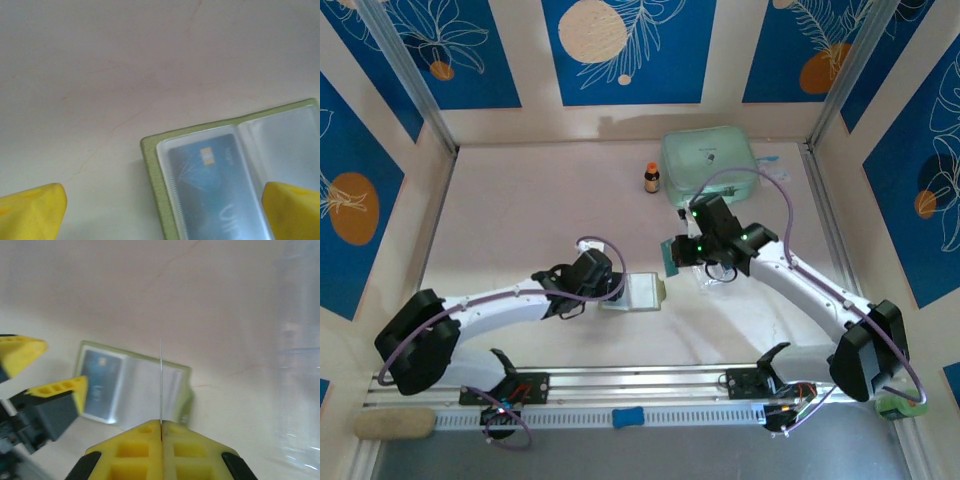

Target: Put the credit cards into the card holder

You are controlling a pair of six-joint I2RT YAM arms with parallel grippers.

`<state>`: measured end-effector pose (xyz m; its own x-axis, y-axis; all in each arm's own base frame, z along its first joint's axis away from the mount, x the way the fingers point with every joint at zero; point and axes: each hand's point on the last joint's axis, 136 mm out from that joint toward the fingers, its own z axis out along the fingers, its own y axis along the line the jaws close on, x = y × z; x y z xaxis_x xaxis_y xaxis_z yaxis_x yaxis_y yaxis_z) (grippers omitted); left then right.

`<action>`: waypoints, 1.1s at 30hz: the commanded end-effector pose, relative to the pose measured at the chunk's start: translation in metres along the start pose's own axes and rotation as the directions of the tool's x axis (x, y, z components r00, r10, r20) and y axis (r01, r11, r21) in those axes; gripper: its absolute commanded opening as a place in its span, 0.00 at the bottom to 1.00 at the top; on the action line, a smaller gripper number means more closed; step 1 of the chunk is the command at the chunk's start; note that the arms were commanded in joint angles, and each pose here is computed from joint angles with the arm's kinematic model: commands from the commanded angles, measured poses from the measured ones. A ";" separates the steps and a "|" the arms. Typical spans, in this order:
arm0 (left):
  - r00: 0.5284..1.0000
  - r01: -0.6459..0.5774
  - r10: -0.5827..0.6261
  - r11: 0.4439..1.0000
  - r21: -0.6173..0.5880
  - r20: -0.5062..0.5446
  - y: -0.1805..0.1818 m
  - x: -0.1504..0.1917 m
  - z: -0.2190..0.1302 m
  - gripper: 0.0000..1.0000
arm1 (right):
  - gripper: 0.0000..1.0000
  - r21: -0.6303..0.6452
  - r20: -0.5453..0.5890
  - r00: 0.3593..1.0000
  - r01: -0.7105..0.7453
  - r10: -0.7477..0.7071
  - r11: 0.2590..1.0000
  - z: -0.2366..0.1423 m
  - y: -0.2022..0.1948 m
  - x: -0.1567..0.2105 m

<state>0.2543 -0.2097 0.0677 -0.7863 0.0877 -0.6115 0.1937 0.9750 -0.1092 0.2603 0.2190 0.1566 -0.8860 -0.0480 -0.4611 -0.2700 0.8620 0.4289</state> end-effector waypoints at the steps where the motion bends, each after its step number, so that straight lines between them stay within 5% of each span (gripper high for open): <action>1: 0.999 -0.031 0.030 0.997 -0.065 -0.021 0.013 0.001 0.002 1.00 | 0.00 -0.285 0.065 0.992 -0.089 0.112 0.954 0.004 0.042 -0.013; 12: 0.997 -0.058 0.052 0.993 -0.105 -0.060 0.021 0.014 0.010 1.00 | 0.00 -0.386 0.069 0.960 -0.224 0.270 0.895 0.044 0.026 0.013; 33: 0.990 -0.076 0.051 0.979 -0.191 -0.129 0.043 0.037 0.015 1.00 | 0.00 -0.396 0.027 0.957 -0.254 0.288 0.882 0.089 0.026 0.030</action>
<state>0.2476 -0.1835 0.0399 -0.8232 0.1572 -0.5455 0.1650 0.9857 0.0351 0.2622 0.2836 0.0889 -0.9161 0.2110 -0.3409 -0.1616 0.5839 0.7956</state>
